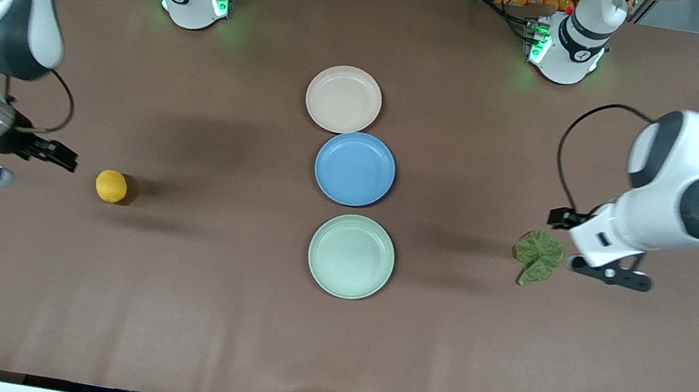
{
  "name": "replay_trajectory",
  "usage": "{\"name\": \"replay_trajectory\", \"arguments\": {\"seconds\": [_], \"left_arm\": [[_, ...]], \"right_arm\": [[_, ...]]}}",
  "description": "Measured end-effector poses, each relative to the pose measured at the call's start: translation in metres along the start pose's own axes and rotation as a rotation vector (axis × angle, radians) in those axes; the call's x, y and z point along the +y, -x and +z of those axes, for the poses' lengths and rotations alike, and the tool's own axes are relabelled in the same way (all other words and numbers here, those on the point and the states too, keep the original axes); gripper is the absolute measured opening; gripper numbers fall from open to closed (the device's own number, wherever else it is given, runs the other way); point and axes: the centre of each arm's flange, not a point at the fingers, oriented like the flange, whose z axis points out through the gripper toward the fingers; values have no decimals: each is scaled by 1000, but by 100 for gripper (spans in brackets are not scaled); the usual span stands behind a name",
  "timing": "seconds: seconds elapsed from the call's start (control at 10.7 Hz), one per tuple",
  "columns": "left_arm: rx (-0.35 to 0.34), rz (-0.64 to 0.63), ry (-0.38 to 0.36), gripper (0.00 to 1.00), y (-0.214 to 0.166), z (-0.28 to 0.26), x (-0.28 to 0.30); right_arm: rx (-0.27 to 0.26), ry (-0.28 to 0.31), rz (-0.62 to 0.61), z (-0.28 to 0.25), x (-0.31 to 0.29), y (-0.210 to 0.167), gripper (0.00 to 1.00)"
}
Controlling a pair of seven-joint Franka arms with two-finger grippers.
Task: Place lemon and lettuce in plates
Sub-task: 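Grasp the lemon with the right gripper while the left gripper grasps the lettuce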
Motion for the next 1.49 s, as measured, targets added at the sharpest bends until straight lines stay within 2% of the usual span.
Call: {"name": "replay_trajectory", "arguments": {"seconds": [0.28,0.75,1.31,1.4,1.49], "left_arm": [[41,11,-2,100,-7,60,1],[64,13,18,100,-33,138,-19],[42,12,26,100,-37,171,-19],[47,10,28,100,-39,177,-20],[48,11,30,100,-40,184,-19]], "right_arm": [[1,0,-6,75,-3,18,100],[44,2,-11,155,-5,19,100],[56,2,-15,192,-7,23,100],[52,3,-18,193,-7,25,95],[47,3,-28,196,-7,28,94]]}}
